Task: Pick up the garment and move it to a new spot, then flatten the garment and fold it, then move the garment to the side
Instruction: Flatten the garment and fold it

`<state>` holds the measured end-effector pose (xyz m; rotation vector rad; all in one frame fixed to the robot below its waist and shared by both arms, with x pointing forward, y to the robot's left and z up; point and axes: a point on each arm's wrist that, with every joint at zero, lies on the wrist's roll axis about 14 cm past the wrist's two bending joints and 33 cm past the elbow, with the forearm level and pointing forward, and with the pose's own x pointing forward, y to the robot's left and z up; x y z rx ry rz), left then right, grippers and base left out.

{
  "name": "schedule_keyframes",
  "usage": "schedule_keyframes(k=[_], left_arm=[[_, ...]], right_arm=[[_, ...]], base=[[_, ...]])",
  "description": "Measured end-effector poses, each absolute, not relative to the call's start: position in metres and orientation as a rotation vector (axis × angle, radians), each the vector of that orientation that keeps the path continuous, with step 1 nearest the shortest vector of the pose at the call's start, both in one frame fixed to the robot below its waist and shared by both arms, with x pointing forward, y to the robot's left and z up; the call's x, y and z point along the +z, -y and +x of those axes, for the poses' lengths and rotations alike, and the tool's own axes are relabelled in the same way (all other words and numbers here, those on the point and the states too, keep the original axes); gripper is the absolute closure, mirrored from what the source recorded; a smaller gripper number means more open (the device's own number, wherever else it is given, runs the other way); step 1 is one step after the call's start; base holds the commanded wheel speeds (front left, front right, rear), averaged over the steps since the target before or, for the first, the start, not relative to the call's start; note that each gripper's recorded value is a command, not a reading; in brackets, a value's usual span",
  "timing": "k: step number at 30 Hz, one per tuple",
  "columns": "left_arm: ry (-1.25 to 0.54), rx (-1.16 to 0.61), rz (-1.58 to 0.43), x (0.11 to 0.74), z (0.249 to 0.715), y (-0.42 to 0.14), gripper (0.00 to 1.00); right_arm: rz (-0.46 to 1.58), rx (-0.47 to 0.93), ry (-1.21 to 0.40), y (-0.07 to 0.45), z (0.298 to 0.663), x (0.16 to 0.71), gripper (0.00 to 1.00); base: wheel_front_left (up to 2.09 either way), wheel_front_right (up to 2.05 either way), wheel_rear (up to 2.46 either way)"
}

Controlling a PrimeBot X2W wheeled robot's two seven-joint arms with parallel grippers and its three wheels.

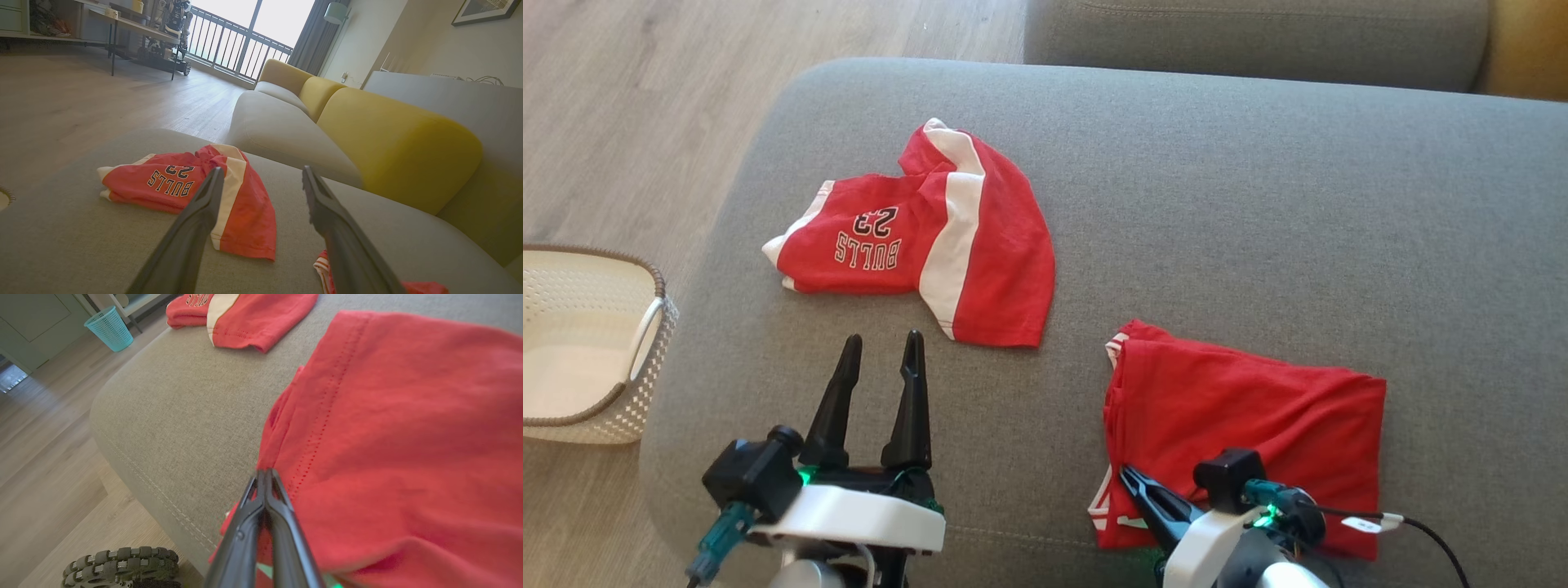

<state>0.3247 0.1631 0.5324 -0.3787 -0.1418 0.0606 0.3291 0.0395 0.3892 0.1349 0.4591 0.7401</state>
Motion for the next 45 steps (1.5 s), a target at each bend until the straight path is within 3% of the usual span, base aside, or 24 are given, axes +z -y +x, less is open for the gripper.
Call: schedule_keyframes(k=[12,18,25,30,41,42,43,45], left_arm=[[0.148,0.030,-0.382,0.535,0.329,-0.156,0.00],[0.162,-0.016,-0.387,0.542,0.334,-0.144,0.00],[0.168,-0.086,-0.394,0.547,0.340,-0.124,0.00],[0.161,-0.113,-0.396,0.547,0.341,-0.115,0.00],[0.108,-0.117,-0.381,0.529,0.341,-0.113,0.00],[0.101,-0.116,-0.380,0.527,0.340,-0.114,0.00],[0.096,-0.114,-0.380,0.525,0.339,-0.114,0.00],[0.090,-0.113,-0.379,0.523,0.339,-0.114,0.00]], right_arm=[[0.181,0.690,-0.413,-0.029,0.335,0.401,1.00],[0.204,0.555,-0.208,0.010,0.377,0.452,1.00],[0.118,0.359,0.055,0.095,0.406,0.522,1.00],[0.092,0.233,0.143,0.140,0.399,0.546,1.00],[0.030,0.043,0.125,0.194,0.372,0.529,1.00],[0.014,0.022,0.121,0.200,0.369,0.527,0.15],[0.004,0.002,0.114,0.206,0.368,0.524,0.00],[-0.005,-0.022,0.108,0.213,0.366,0.520,0.00]], base=[[0.00,0.00,0.00],[0.00,0.00,0.00],[0.00,0.00,0.00],[0.00,0.00,0.00],[0.00,0.00,0.00],[0.00,0.00,0.00],[0.00,0.00,0.00],[0.00,0.00,0.00]])
